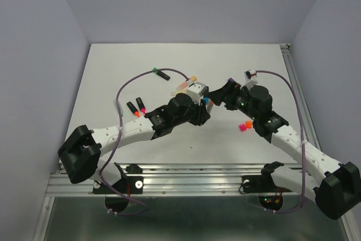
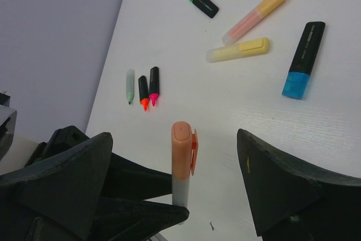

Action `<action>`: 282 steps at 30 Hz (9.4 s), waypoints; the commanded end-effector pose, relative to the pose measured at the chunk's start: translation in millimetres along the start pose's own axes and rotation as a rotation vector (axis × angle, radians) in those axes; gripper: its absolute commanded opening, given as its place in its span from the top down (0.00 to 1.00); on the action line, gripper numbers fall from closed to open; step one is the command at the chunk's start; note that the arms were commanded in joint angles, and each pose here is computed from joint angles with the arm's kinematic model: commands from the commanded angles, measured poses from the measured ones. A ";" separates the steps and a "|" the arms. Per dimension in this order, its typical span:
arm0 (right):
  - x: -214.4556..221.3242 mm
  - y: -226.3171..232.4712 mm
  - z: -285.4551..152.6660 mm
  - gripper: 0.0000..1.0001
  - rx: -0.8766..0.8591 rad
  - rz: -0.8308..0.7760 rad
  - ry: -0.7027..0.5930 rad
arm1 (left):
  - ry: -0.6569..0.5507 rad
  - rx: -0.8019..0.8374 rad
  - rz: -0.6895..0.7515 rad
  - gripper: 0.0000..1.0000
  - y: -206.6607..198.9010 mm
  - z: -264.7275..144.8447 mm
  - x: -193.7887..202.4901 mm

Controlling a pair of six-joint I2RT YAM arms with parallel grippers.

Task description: Open the pen caps

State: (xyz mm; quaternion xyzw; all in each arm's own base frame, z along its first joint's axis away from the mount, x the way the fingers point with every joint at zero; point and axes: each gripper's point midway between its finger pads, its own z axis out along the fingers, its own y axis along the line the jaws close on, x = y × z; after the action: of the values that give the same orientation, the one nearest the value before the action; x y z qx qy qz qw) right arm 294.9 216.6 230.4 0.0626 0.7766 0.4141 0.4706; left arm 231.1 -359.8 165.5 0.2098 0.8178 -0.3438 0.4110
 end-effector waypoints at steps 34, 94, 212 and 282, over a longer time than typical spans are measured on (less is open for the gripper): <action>-49.7 -17.3 18.8 0.99 0.138 -0.007 -0.180 | -0.001 0.009 -0.173 1.00 -26.1 -17.8 34.9; 12.8 -263.8 -22.8 0.81 1.007 0.005 0.062 | 0.094 -0.985 -0.455 1.00 243.4 -51.0 40.2; -25.7 -199.1 -67.9 0.00 0.839 -0.031 -0.104 | 0.067 -1.236 -0.660 0.19 402.4 66.8 -69.0; 16.1 43.3 30.7 0.25 0.115 0.016 -0.119 | -0.263 0.023 0.092 1.00 9.8 -39.7 -39.9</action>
State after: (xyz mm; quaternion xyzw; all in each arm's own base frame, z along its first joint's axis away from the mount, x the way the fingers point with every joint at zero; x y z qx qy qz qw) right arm 278.9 262.5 194.7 0.0949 0.8147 0.3424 0.4583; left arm 230.4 -320.0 179.0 0.2249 0.7678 -0.3451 0.4907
